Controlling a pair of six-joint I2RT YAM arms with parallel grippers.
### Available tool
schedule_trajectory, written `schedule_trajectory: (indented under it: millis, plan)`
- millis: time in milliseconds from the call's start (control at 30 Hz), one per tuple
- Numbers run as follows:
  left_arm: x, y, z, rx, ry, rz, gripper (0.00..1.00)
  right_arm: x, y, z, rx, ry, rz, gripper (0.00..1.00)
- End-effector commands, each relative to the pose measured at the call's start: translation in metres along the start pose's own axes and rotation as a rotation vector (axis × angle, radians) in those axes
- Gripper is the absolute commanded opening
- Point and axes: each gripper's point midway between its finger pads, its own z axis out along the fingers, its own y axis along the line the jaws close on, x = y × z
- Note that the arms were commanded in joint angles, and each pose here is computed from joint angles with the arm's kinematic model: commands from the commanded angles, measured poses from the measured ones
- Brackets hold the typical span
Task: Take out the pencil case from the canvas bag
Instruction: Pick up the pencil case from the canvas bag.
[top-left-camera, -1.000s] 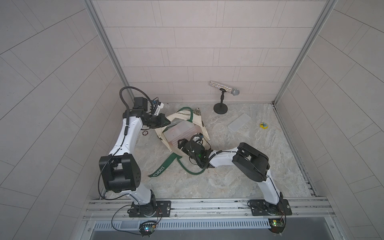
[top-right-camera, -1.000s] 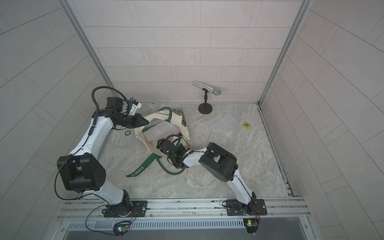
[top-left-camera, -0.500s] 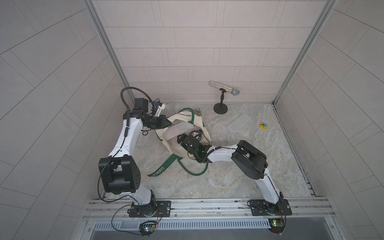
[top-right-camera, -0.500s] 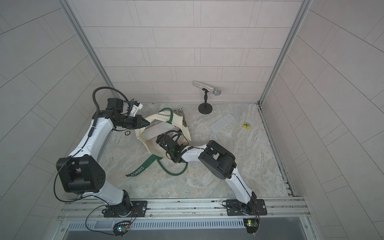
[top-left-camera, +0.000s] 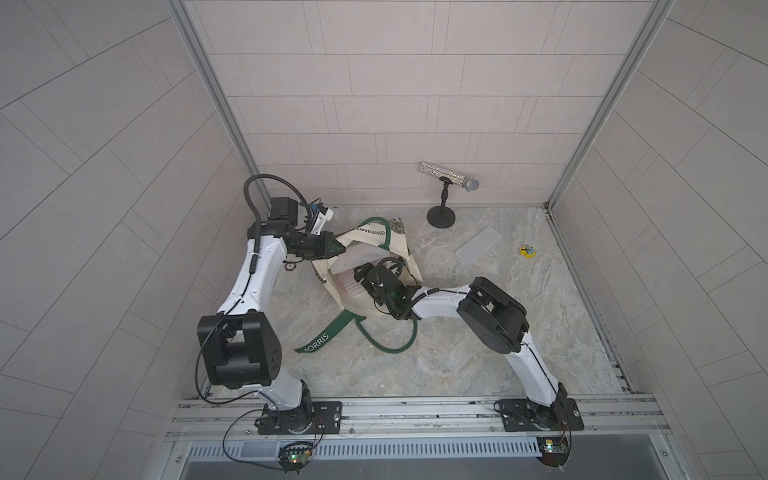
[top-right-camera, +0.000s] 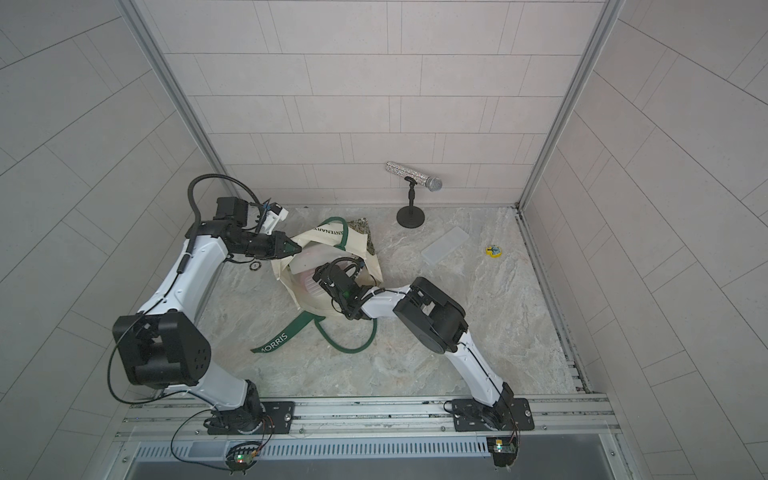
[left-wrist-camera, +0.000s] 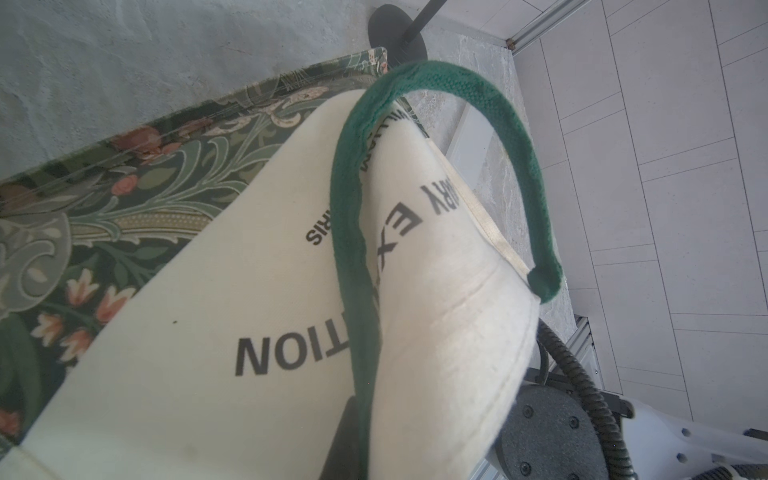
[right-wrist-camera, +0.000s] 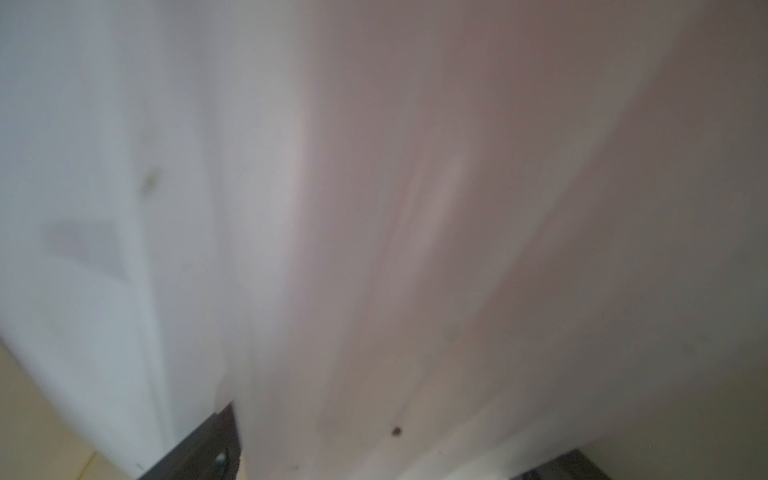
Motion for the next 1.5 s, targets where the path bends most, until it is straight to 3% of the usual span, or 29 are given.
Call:
schedule_trajectory:
  millis: [0, 167, 300, 467, 933, 1200, 1467]
  plan:
    - [0.006, -0.038, -0.013, 0.117, -0.009, 0.039, 0.00, -0.003, -0.040, 0.011, 0.091, -0.022, 0.017, 0.97]
    - [0.006, -0.038, -0.014, 0.113, -0.012, 0.041, 0.00, -0.005, -0.045, 0.012, 0.091, -0.037, 0.041, 0.91]
    - [0.006, -0.037, -0.014, 0.106, -0.012, 0.042, 0.00, -0.005, -0.050, 0.015, 0.075, -0.035, 0.048, 0.78]
    - [0.007, -0.037, -0.014, 0.101, -0.012, 0.045, 0.00, -0.005, -0.055, 0.006, 0.074, -0.028, 0.001, 0.69]
    - [0.007, -0.030, -0.012, 0.073, -0.005, 0.044, 0.00, -0.008, -0.023, -0.032, 0.070, 0.007, -0.307, 0.66]
    - [0.005, -0.030, -0.012, 0.074, -0.009, 0.042, 0.00, -0.007, -0.016, -0.037, 0.130, 0.052, -0.460, 0.66]
    - [0.005, -0.028, -0.010, 0.069, -0.009, 0.040, 0.00, 0.000, 0.002, -0.056, -0.015, 0.132, -0.496, 0.66]
